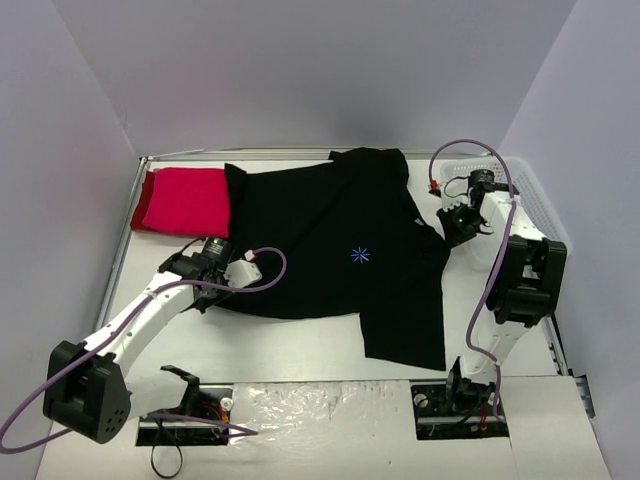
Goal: Fold and stack the t-shirts
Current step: Flatten out the tshirt
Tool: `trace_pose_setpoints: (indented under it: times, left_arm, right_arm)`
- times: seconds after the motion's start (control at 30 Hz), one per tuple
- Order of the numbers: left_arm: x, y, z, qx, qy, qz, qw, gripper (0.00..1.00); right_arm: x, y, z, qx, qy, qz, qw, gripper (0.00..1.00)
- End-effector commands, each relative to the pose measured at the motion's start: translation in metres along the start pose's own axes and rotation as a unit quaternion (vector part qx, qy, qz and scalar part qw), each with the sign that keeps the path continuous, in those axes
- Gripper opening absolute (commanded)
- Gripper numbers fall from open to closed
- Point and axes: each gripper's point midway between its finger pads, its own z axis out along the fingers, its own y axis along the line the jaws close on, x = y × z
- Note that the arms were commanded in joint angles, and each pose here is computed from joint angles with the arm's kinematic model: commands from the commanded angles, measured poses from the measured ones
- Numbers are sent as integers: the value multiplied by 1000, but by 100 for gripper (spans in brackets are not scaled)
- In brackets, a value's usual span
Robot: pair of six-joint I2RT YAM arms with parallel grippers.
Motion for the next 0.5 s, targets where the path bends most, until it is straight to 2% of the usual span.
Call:
trace_pose_setpoints:
  times: [0.0, 0.1, 0.13, 0.17, 0.33, 0.47]
  left_arm:
    - [14, 0, -6, -3, 24, 5, 1000, 2]
    - [14, -2, -4, 1, 24, 3, 1000, 2]
    - [14, -2, -4, 2, 23, 3, 1000, 3]
    - [14, -3, -3, 3, 22, 2, 1000, 2]
    - [11, -3, -3, 7, 17, -3, 1000, 3]
    - [7, -3, -3, 6, 9, -8, 1000, 2]
  right_arm:
    - [11, -5, -14, 22, 9, -4, 1000, 0]
    - [17, 0, -17, 21, 12, -7, 1000, 10]
    - [18, 0, -19, 22, 10, -9, 1000, 22]
    - [17, 1, -20, 24, 8, -13, 1000, 28]
    - [0, 4, -46, 35, -40, -29, 998, 28]
    - [-29, 20, -80, 19, -115, -42, 992, 36]
